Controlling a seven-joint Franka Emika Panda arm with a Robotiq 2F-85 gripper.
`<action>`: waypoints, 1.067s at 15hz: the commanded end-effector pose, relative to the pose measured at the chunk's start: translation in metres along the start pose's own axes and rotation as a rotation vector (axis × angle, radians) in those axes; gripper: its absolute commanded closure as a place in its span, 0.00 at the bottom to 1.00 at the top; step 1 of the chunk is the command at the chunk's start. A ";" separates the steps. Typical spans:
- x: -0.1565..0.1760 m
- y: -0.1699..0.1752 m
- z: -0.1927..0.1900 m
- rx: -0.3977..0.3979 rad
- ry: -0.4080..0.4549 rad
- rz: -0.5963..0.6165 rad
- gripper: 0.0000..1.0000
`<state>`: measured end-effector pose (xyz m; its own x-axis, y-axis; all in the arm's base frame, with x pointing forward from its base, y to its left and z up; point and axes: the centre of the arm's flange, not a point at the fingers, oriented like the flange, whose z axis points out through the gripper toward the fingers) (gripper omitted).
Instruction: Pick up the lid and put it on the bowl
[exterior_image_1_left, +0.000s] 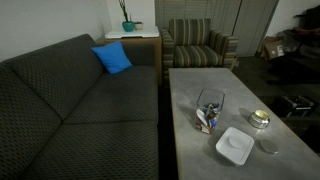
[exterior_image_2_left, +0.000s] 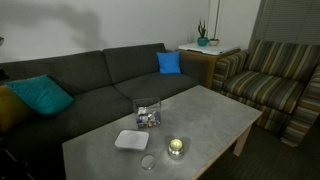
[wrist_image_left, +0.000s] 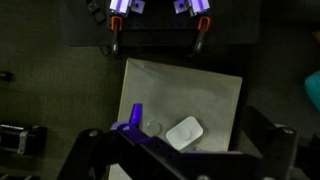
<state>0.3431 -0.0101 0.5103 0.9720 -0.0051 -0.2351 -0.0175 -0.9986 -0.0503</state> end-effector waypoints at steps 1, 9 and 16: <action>0.006 -0.005 0.008 0.008 -0.033 -0.007 0.00; 0.017 -0.008 0.013 0.013 -0.077 -0.011 0.00; 0.015 -0.012 0.018 0.004 -0.036 -0.004 0.00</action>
<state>0.3576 -0.0011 0.4942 0.9525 0.0103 -0.3043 -0.0098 -0.9979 -0.0642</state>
